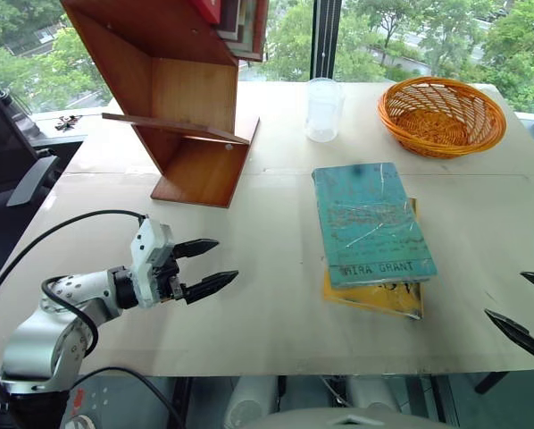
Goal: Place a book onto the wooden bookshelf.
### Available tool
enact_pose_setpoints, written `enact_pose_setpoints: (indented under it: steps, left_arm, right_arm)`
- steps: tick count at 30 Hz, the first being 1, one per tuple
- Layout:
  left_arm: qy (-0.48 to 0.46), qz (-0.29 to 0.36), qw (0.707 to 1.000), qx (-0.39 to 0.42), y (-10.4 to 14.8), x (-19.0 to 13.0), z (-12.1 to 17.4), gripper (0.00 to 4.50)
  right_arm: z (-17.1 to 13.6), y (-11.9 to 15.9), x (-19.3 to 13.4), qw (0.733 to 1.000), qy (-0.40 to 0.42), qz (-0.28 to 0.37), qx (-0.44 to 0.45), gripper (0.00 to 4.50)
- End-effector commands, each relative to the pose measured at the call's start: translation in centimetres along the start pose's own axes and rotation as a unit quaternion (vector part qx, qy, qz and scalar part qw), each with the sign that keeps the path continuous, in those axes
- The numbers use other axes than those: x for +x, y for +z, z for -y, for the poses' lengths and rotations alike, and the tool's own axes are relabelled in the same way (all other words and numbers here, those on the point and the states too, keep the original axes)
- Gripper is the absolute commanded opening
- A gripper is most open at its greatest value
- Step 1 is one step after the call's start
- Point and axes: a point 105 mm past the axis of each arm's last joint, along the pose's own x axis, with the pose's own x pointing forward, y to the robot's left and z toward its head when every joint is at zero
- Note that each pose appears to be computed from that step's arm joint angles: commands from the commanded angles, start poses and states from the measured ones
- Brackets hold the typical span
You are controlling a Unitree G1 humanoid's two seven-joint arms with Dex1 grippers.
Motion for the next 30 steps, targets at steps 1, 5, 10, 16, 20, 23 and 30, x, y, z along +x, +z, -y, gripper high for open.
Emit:
enact_pose_setpoints:
  steps: [1, 5, 10, 16, 20, 23, 30]
  left_arm:
    - [-0.001, 0.015, 1.0, 0.027, 1.4, 0.0, 0.0, 4.46]
    - [-0.014, 0.034, 0.999, 0.035, 2.5, 0.9, 0.0, 4.46]
    - [-0.039, 0.044, 0.997, 0.059, 3.4, 1.6, 0.6, 4.5]
    - [-0.061, 0.046, 0.994, 0.071, 4.1, 2.1, 1.6, 4.5]
    - [-0.064, 0.045, 0.994, 0.073, 4.2, 2.3, 1.9, 4.5]
    - [-0.056, 0.048, 0.995, 0.073, 4.4, 2.2, 1.7, 4.5]
    - [-0.051, 0.047, 0.995, 0.07, 4.2, 2.0, 1.7, 4.5]
  right_arm:
    - [0.1, 0.8, 0.2, 1.0, -0.006, 0.006, -0.018, 4.5]
    - [0.4, 1.2, 1.5, 1.0, -0.02, 0.007, -0.015, 4.5]
    - [0.7, 1.4, 3.3, 0.998, -0.007, 0.011, 0.06, 3.6]
    - [2.1, 3.8, 7.1, 0.999, -0.031, 0.016, 0.027, 0.83]
    - [3.3, 5.3, 9.8, 0.998, -0.062, 0.003, 0.002, 0.02]
    - [3.9, 5.8, 11.8, 0.997, -0.071, -0.019, -0.025, 0.02]
    - [2.7, 5.9, 15.5, 0.997, -0.013, -0.041, -0.071, 0.02]
